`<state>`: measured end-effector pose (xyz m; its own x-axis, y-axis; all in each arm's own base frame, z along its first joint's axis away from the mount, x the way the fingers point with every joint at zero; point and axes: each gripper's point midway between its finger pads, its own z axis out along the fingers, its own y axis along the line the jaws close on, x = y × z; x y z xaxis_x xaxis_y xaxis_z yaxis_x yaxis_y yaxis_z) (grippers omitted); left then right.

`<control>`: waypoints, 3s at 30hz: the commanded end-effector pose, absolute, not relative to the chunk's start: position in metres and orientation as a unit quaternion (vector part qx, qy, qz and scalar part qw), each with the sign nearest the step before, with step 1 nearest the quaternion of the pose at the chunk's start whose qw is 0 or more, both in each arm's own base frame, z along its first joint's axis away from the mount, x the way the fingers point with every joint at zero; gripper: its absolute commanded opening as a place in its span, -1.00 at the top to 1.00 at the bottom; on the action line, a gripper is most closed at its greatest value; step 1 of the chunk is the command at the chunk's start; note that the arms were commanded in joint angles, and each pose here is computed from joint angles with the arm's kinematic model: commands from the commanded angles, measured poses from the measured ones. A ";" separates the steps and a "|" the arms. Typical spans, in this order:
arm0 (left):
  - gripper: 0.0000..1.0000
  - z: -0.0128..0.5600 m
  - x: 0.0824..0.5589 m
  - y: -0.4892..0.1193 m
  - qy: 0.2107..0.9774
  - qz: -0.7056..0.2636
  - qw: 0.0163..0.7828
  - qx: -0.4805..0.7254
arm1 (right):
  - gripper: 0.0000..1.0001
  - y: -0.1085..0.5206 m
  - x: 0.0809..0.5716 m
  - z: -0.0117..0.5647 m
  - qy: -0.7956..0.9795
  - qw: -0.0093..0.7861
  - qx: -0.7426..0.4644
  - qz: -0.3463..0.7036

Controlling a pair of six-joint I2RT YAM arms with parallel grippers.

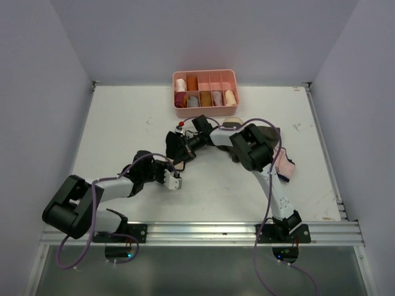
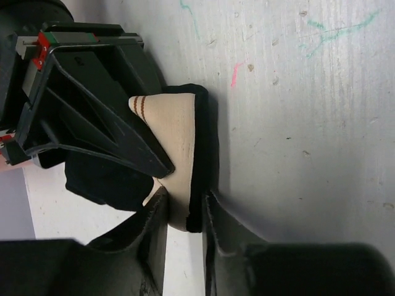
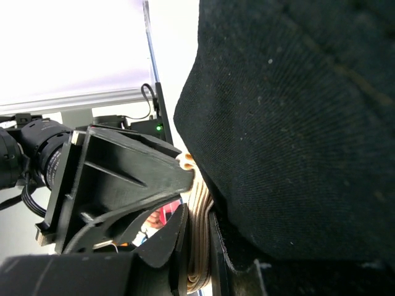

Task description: Roll the underwear

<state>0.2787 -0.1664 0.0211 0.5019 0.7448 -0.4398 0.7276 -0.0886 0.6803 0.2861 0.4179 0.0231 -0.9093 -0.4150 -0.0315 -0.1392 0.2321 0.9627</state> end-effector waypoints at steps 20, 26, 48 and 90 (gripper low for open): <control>1.00 0.010 0.239 -0.181 0.585 -0.256 0.216 0.738 | -0.78 0.351 0.388 0.060 -0.855 -0.114 0.213 -0.459; 1.00 0.028 0.262 -0.191 0.635 -0.366 0.139 0.666 | -0.97 0.315 0.380 0.080 -0.841 -0.180 0.286 -0.423; 1.00 -0.026 0.270 -0.182 0.685 -0.456 -0.009 0.568 | -0.77 0.354 0.298 0.100 -0.615 -0.385 0.635 -0.267; -0.03 0.109 0.375 -0.128 0.772 -0.312 0.299 0.465 | 1.00 0.385 0.272 0.019 -0.657 -0.211 0.619 -0.375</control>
